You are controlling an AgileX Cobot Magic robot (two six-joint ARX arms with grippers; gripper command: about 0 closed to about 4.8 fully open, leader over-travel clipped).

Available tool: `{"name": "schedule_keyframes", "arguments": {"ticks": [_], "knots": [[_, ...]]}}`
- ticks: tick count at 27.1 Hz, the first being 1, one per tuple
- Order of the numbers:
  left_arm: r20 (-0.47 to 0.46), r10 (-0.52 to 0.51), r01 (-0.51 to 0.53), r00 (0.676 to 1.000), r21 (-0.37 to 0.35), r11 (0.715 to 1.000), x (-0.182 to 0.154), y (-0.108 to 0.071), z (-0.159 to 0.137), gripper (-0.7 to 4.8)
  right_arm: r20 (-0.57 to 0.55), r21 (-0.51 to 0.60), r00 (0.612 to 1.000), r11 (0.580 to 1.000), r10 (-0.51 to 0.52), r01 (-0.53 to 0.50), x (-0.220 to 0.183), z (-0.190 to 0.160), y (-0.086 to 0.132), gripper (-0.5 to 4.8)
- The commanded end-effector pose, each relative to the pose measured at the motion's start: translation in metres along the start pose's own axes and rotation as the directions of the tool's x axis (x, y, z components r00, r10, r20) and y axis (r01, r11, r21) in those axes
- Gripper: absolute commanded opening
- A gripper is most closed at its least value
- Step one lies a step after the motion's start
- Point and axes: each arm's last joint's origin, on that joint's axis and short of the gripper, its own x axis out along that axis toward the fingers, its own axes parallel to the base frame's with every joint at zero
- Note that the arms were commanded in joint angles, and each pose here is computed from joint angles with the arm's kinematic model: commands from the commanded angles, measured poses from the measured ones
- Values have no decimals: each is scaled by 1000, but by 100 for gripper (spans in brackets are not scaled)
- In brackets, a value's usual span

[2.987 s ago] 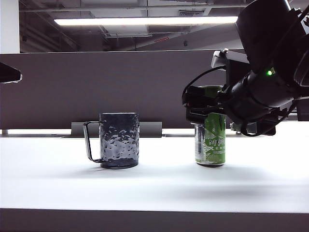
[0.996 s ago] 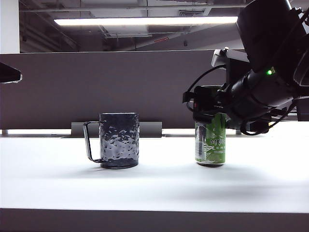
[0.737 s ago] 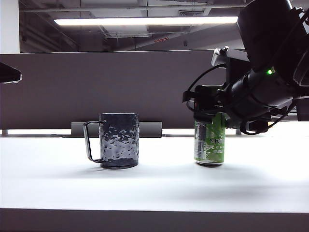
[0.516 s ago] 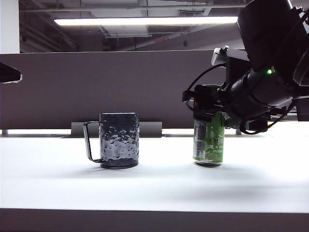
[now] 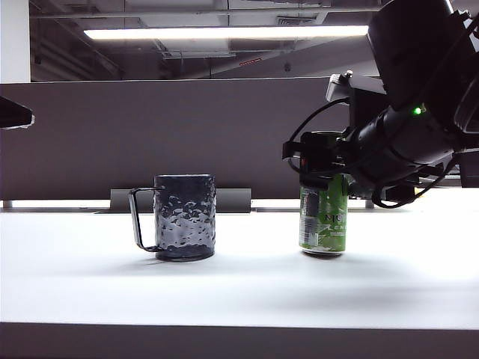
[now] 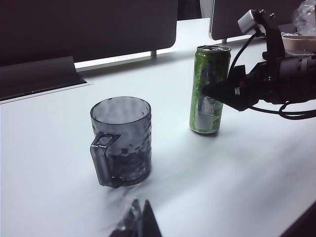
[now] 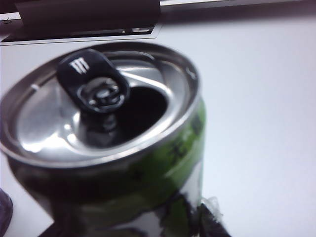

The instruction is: Pick up the metal can, pour some water into the cup, then place the can back on the table.

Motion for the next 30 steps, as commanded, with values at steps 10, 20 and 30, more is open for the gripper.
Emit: {"name": "schedule_keyframes", "arguments": {"ticks": [10,20,30], "knots": [[13,1,-1,1000,0,1000,0,0,2,-5,39,-38,999,999,17,-15,0,5,3,304],[13,1,-1,1000,0,1000,0,0,2,-5,67,-30,997,999,25,-23,0,8,3,303],[13,2,-2,1000,0,1000,0,0,2,-5,30,-45,999,999,16,-15,0,4,3,303]]}}
